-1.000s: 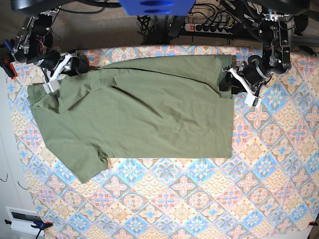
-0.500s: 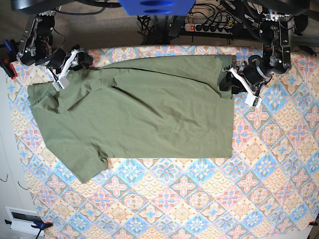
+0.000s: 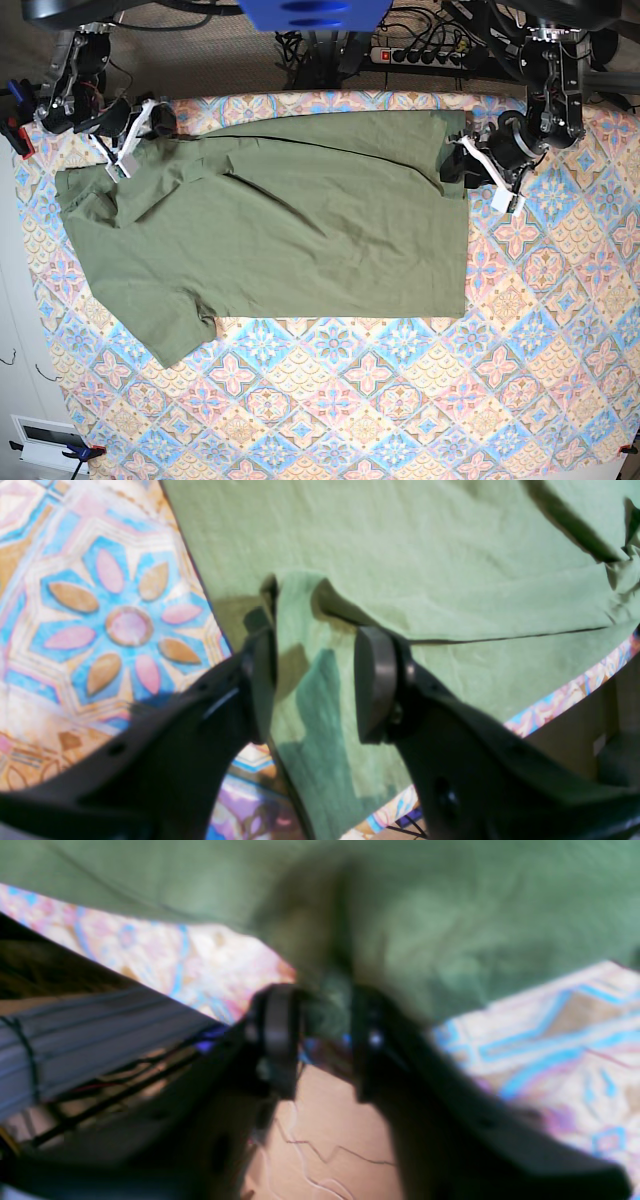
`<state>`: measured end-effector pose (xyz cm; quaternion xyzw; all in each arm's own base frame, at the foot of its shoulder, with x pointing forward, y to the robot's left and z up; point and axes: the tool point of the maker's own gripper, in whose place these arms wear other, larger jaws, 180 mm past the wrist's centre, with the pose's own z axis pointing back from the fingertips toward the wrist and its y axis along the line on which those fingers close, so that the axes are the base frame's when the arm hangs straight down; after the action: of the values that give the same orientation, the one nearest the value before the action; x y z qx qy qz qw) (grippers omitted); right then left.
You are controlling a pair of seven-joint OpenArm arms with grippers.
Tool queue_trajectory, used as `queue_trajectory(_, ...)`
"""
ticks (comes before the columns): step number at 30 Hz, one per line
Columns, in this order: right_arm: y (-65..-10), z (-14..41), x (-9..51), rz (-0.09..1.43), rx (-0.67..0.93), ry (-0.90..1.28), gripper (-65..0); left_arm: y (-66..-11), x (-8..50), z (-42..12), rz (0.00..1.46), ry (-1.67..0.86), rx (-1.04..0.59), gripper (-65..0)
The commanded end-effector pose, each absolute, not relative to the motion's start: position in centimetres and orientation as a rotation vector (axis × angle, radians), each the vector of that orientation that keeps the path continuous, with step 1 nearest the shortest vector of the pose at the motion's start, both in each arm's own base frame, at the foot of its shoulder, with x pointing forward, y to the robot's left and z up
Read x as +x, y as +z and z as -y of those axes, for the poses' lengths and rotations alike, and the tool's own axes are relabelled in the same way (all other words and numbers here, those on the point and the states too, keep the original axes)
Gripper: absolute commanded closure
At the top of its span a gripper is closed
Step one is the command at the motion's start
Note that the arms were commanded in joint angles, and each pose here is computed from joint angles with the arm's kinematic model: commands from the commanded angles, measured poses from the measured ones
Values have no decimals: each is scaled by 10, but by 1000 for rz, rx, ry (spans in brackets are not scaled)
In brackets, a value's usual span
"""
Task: Layout the t-shirt on the table in an organized manner, then fold the t-shirt properly
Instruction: 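Pull the grasped shoulder corner outward with the right gripper to smooth it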
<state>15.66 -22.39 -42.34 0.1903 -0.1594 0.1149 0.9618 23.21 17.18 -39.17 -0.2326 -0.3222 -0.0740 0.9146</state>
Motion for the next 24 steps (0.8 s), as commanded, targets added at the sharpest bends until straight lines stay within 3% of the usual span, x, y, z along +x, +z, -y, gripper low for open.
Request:
queue_trajectory(1, -419, 233, 160, 328, 350, 246, -123, -379, 241, -173, 712, -161, -488, -257)
queue_trajectory(6, -414, 251, 162, 356, 318, 194, -51, -379, 241, -173, 712, -161, -488, -257)
queue_trajectory(15, -361, 297, 181, 627, 357, -25, -51, -379, 241, -173, 713, -160, -487, -257)
queue_trajectory(24, -316, 291, 223, 847, 460, -37, -51, -379, 241, -171, 712, -162, -491, -257)
